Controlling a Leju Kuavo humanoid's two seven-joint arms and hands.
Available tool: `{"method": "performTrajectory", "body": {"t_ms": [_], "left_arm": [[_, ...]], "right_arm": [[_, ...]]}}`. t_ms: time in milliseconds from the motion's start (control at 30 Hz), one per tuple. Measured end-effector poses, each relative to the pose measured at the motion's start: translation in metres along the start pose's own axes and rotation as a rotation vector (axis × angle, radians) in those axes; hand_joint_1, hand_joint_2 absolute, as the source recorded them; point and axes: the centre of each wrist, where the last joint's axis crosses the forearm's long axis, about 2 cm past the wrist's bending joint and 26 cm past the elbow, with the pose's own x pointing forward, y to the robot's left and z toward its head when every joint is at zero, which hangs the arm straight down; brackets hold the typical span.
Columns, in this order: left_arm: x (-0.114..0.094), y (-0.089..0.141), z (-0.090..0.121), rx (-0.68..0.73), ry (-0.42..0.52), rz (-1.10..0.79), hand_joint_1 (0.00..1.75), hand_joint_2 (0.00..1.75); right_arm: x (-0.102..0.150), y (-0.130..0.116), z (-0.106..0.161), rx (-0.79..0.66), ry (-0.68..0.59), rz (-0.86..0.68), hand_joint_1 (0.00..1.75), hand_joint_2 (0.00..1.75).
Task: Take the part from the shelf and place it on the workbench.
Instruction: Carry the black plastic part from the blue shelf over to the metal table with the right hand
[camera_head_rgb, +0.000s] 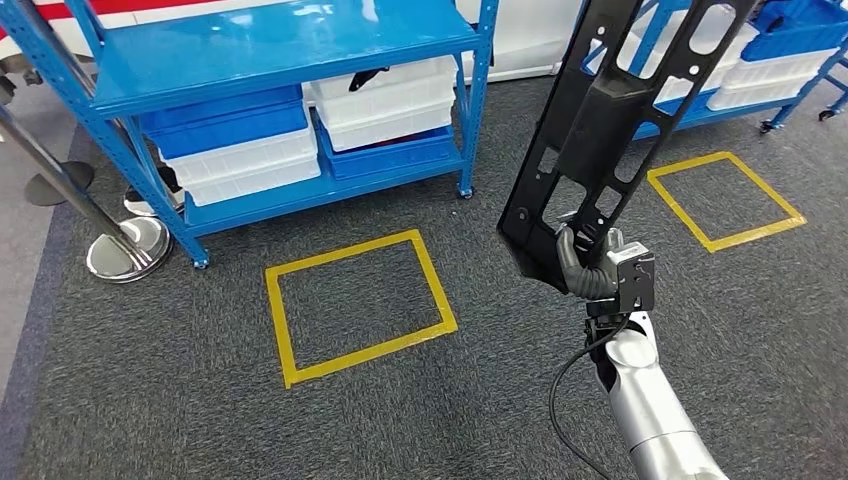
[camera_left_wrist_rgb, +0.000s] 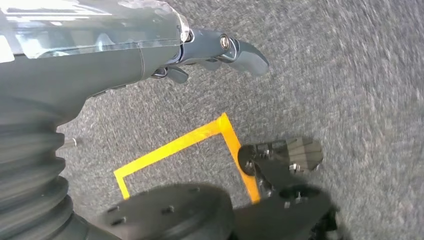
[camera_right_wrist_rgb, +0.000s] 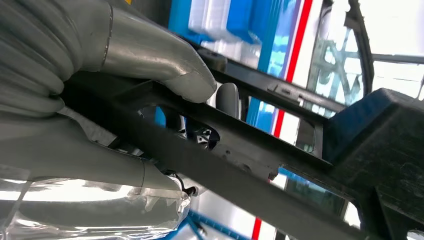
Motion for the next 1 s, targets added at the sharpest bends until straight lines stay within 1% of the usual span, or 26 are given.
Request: {"method": "performTrajectory", "body": {"t_ms": [133,333,500,700,1000], "left_arm": [[-0.001,0.002,0.0,0.0,-0.003,-0.013,0.0,1.75],[-0.001,0.003,0.0,-0.001,-0.006,-0.022,0.0,1.75],[-0.003,0.003,0.0,0.005,-0.007,0.011,0.0,1.75],[-0.004,0.003,0.001,0.012,0.04,0.05,0.0,1.75],[-0.005,0.001,0.001,-0.005,0.055,0.102,0.0,1.75]], "right_arm": [[0.003,-0.005,-0.008,0.0,-0.017,0.01,1.75,1.75],[0.003,-0.008,-0.011,0.0,-0.02,0.018,1.75,1.75],[0.005,-0.009,-0.02,-0.006,-0.026,0.003,1.75,1.75],[0.011,-0.013,-0.043,-0.022,-0.056,0.016,1.75,1.75],[0.016,-0.018,-0.055,-0.036,-0.072,0.042,1.75,1.75]]}}
